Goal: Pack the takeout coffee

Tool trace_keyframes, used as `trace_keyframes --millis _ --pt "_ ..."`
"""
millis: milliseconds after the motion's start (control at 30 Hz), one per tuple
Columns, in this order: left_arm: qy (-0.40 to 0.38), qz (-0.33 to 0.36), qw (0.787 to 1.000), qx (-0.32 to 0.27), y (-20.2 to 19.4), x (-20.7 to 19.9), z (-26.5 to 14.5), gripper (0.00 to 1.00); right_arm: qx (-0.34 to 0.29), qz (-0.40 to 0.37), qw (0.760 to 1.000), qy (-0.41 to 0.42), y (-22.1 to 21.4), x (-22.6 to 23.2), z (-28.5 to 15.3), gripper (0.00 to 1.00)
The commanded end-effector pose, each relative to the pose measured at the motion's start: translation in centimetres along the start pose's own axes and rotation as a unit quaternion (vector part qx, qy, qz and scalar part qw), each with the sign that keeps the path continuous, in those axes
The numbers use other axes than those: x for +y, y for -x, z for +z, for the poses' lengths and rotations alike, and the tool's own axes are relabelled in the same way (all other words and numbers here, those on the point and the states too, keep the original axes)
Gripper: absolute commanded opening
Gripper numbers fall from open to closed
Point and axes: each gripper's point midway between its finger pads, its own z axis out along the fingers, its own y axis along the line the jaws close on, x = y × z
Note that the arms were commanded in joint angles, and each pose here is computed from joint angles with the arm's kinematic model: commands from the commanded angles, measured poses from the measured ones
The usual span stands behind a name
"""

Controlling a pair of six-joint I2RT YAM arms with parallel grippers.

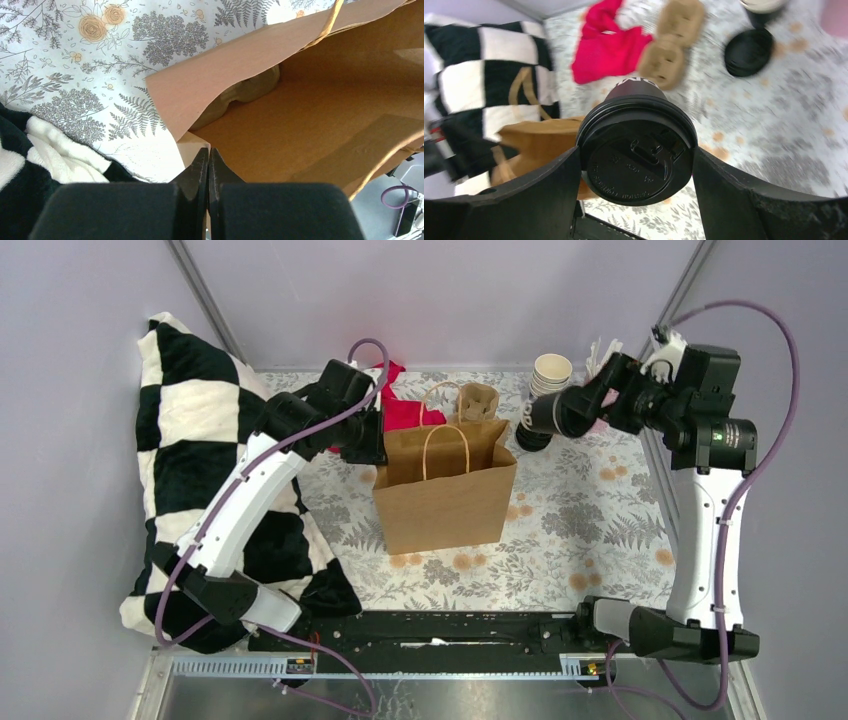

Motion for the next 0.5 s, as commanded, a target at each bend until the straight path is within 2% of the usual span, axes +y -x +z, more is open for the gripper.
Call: trace_keyframes --millis 0,100,267,467 --pt "-0.028 -0.011 0.998 -0.059 1.4 -0.8 -1.3 0.00 0.002 -0.060 0.989 0.136 1.2 8.4 -2.2 0.74" --pt "-0.030 -0.006 0.995 -0.091 2.2 -0.7 -1.7 0.00 0.015 -0.092 0.977 0.192 1.0 12.3 -2.7 0.74" --pt "-0.030 -0.012 0.991 -0.128 2.7 -0.4 -2.4 0.00 0.055 -0.115 0.959 0.252 -0.5 16.2 -2.6 0.73" --pt "-0.055 -0.061 0.989 -0.122 1.3 -0.9 -2.9 0.00 0.100 -0.125 0.947 0.277 -3.2 18.4 -3.1 0.72"
